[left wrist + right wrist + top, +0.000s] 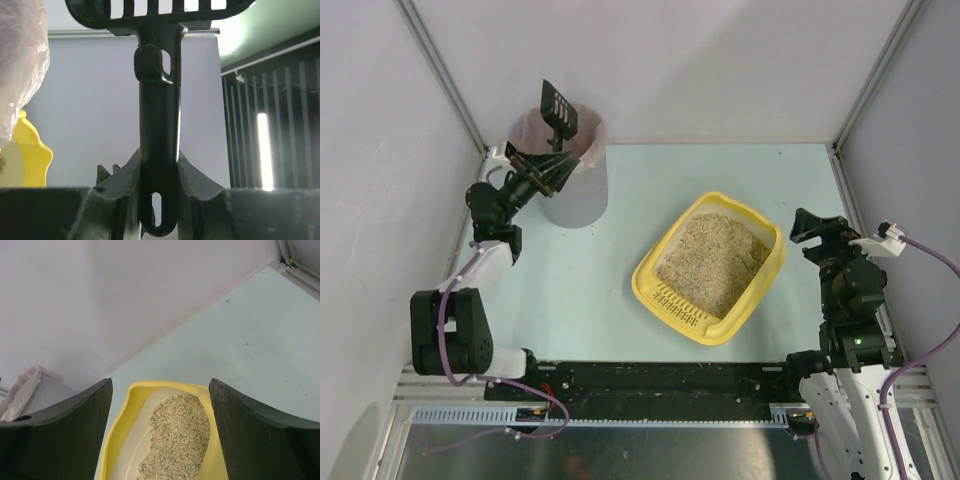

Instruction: Clean the litter box

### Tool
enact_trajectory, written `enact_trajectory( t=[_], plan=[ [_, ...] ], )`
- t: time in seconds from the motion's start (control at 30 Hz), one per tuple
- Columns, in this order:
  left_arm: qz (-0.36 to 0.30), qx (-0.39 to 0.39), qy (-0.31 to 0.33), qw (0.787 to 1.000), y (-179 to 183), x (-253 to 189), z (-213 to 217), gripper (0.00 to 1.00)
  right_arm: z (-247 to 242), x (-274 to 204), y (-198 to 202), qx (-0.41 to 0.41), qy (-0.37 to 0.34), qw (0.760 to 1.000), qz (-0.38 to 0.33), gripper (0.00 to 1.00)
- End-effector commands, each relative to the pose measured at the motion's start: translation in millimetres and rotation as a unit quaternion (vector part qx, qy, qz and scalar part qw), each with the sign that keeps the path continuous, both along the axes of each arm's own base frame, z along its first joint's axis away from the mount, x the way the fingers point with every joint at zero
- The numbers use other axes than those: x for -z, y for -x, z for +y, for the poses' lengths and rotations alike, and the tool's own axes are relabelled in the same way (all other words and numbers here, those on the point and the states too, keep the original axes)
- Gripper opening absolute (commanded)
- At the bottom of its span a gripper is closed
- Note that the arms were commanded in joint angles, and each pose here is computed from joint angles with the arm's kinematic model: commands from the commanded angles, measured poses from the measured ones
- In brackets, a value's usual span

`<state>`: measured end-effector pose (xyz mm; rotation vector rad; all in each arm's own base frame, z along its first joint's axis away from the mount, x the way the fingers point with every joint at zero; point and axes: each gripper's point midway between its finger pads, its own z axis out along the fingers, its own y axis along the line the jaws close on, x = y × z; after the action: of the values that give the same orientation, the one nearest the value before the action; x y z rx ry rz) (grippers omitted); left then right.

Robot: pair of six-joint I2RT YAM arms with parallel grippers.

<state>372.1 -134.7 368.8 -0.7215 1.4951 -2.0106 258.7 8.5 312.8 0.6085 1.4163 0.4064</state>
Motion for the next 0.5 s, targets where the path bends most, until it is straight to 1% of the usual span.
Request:
enact_trajectory(
  t=[0.0, 0.2, 0.33, 0.47],
  plan=[
    [0.007, 0.042, 0.141, 0.989, 17.6, -34.8, 13.6, 0.00, -3.0, -3.5, 2.0, 0.006, 0.005, 1.000, -0.006, 0.83],
    [0.020, 0.038, 0.158, 0.986, 17.6, -28.0, 16.7, 0.00, -2.6, -3.9, 2.2, 0.006, 0.003, 1.000, -0.007, 0.83],
    [0.017, 0.039, 0.164, 0.985, 19.1, -31.0, 17.7, 0.00, -2.0, -2.6, 1.1, 0.005, 0.001, 1.000, -0.005, 0.83],
    [-0.010, 0.049, 0.131, 0.990, 20.1, -36.1, 11.4, 0.00, -1.4, -3.0, 0.5, 0.003, 0.001, 1.000, -0.005, 0.83]
  ],
)
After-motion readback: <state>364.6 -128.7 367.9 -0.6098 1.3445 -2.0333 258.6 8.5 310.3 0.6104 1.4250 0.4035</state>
